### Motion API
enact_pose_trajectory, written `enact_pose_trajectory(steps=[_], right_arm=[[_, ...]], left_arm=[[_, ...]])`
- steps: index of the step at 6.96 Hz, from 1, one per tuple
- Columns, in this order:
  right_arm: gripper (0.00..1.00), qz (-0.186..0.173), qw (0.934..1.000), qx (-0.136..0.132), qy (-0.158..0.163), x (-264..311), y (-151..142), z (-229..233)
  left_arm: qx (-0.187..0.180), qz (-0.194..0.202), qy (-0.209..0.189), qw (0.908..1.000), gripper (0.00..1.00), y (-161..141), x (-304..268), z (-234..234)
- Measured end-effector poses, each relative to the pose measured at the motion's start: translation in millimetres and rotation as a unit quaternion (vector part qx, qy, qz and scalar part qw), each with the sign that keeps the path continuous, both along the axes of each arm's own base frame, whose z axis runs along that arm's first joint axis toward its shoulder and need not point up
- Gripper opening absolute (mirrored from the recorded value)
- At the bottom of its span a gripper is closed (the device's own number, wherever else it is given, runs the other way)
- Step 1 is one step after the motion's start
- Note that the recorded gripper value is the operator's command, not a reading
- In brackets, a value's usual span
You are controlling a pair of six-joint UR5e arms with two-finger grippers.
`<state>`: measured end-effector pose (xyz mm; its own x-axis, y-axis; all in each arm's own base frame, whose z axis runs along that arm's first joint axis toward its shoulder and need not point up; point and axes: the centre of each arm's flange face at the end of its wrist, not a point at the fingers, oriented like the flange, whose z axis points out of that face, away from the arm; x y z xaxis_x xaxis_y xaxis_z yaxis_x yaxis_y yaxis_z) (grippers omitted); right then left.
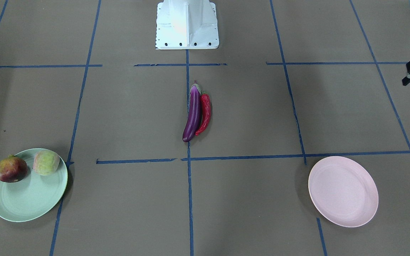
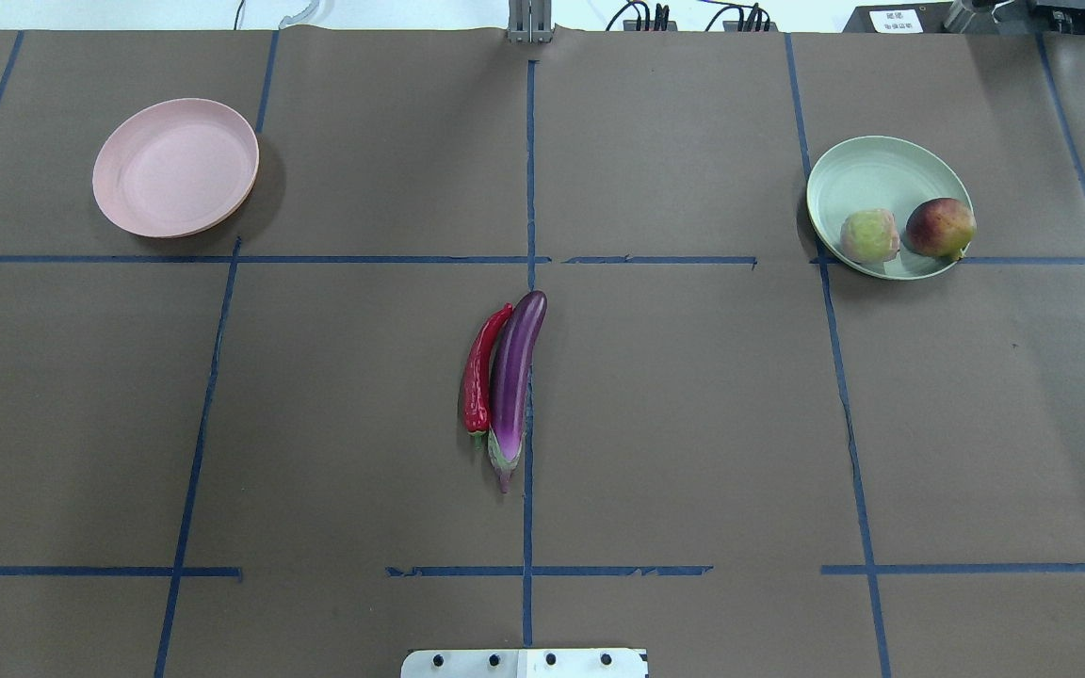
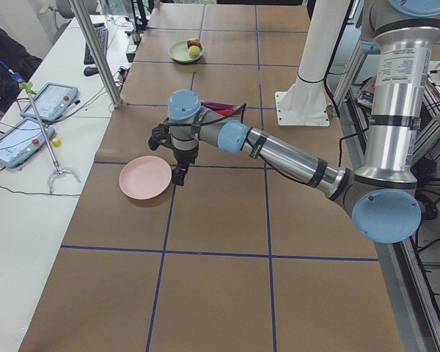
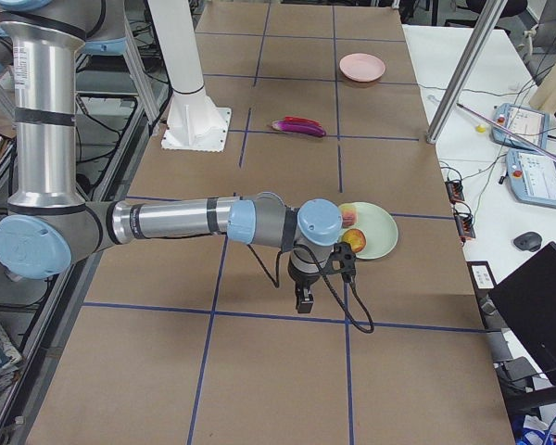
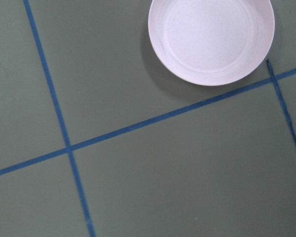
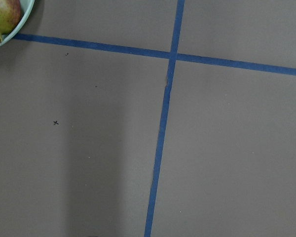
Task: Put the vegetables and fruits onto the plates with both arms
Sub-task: 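Raise the right gripper away from the green plate, then move the left gripper over the purple eggplant and grasp it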
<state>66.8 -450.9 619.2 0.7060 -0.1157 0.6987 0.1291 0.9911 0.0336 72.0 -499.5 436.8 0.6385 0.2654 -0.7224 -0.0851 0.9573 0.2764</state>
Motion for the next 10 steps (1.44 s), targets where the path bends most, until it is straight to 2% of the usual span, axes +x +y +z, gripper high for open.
enact_pose_trajectory(steps=[2,3,4,6,8,10], right_arm=[[1.0,0.002,1.0,-0.001,0.0,0,0,0],[1.0,0.002,1.0,-0.001,0.0,0,0,0],[1.0,0.002,1.0,-0.001,0.0,0,0,0],[1.0,0.002,1.0,-0.001,0.0,0,1,0],[1.0,0.002,1.0,-0.003,0.0,0,1,1],[1.0,0.002,1.0,-0.004,-0.001,0,2,2]], left_arm=[[-0.019,0.031,0.041,0.9985,1.0,5,129,-68],[-0.046,0.039,0.053,0.9968,1.0,17,203,-108],[-0.071,0.028,0.054,0.9956,1.0,33,269,-144],[-0.11,-0.02,0.041,0.9929,1.0,57,400,-203],[-0.113,-0.067,0.022,0.9911,0.96,66,489,-242],[-0.097,-0.095,0.001,0.9908,0.84,63,539,-263]])
